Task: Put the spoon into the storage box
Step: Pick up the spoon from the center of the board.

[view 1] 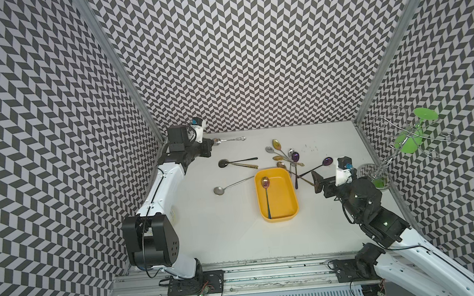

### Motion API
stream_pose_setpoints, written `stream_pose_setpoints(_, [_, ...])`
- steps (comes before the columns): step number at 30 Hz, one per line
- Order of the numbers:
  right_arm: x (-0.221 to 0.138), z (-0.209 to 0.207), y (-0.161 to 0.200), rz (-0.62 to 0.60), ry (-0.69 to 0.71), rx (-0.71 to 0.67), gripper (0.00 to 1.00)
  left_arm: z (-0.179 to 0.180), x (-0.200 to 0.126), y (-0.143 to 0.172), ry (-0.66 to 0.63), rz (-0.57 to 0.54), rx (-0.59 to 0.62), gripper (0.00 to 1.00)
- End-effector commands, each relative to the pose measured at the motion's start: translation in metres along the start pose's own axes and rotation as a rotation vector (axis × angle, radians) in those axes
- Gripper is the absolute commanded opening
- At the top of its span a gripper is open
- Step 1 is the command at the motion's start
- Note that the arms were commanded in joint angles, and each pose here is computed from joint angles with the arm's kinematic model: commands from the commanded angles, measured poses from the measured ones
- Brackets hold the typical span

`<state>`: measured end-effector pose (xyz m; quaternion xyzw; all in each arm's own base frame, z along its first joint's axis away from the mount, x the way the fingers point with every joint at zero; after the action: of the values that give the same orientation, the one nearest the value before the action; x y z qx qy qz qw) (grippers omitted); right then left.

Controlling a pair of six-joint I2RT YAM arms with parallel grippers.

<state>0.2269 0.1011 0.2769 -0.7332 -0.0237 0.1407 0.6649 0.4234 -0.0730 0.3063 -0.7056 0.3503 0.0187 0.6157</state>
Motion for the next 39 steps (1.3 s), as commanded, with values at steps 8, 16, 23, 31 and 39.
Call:
stream_pose_setpoints(8, [-0.005, 0.028, -0.052, -0.096, -0.227, -0.047, 0.97, -0.081, -0.017, -0.025, 0.161, -0.053, 0.473, 0.00])
stream_pose_setpoints(16, [0.006, 0.064, -0.072, -0.004, -0.485, -0.079, 0.96, -0.142, -0.012, -0.017, 0.306, -0.019, 0.685, 0.00])
stream_pose_setpoints(23, [0.013, 0.086, -0.083, 0.034, -0.634, -0.037, 0.96, -0.188, -0.015, 0.014, 0.473, 0.059, 0.869, 0.00])
stream_pose_setpoints(31, [0.027, 0.106, -0.072, 0.115, -0.752, -0.015, 0.88, -0.215, -0.019, 0.027, 0.568, 0.079, 0.946, 0.00])
stream_pose_setpoints(39, [0.046, 0.111, -0.053, 0.194, -0.729, 0.025, 0.82, -0.233, -0.027, 0.031, 0.644, 0.081, 0.991, 0.00])
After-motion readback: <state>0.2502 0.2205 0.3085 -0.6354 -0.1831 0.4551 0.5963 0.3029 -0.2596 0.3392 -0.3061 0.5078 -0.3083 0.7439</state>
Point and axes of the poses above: each gripper's point midway between its finger pads, its own x axis out along the fingers, its own z axis along the line the jaws close on, y = z × x, the point moved 5 cm from there along -x, back along the fingers, and after that the axes turned 6 degrees about -x, right-handed, at the moved point
